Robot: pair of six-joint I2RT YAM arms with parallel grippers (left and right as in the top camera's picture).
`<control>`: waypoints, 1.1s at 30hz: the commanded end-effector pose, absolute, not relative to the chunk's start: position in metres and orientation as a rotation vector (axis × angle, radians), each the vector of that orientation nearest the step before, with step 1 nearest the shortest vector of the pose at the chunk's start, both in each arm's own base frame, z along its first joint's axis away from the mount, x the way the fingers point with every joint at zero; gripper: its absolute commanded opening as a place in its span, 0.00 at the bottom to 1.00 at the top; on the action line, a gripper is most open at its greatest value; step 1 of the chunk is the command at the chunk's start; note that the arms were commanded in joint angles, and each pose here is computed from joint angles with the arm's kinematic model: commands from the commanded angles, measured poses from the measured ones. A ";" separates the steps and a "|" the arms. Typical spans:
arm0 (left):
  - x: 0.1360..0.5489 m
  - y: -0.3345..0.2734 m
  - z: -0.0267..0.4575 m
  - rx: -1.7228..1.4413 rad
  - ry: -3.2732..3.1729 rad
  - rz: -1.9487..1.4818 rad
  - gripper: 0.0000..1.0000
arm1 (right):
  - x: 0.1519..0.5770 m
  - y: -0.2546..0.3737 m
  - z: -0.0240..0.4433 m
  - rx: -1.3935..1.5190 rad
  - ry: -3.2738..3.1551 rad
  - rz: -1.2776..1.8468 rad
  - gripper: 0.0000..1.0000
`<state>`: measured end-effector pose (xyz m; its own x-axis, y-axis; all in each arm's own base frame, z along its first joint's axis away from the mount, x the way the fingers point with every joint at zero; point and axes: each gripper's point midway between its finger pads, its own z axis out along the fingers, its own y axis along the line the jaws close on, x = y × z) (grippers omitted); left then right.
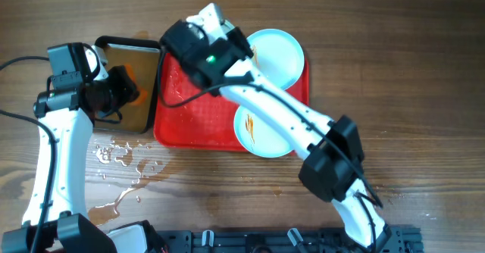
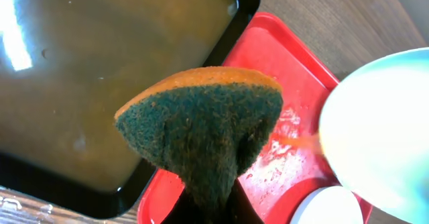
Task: Clean dirty plates on tray and stack at the side
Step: 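Lift the cleaned plate with the right gripper and place it right of the tray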
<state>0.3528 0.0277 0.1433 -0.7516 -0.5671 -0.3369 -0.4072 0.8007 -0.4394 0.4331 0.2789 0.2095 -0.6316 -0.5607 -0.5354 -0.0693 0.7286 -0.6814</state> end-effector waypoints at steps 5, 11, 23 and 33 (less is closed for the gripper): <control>0.356 0.026 0.155 -0.720 2.501 -0.489 0.04 | 0.415 0.265 0.277 -0.219 1.971 -0.845 0.04; 0.356 0.026 0.154 -0.719 2.502 -0.490 0.04 | 0.409 0.266 0.275 -0.243 2.123 -0.634 0.04; 0.368 -0.050 0.143 -0.537 2.565 -0.381 0.04 | 0.431 0.133 0.272 -0.043 2.638 0.233 0.04; 0.360 -0.114 0.120 -0.391 2.712 -0.364 0.04 | 0.400 -0.058 0.179 0.671 2.859 0.168 0.04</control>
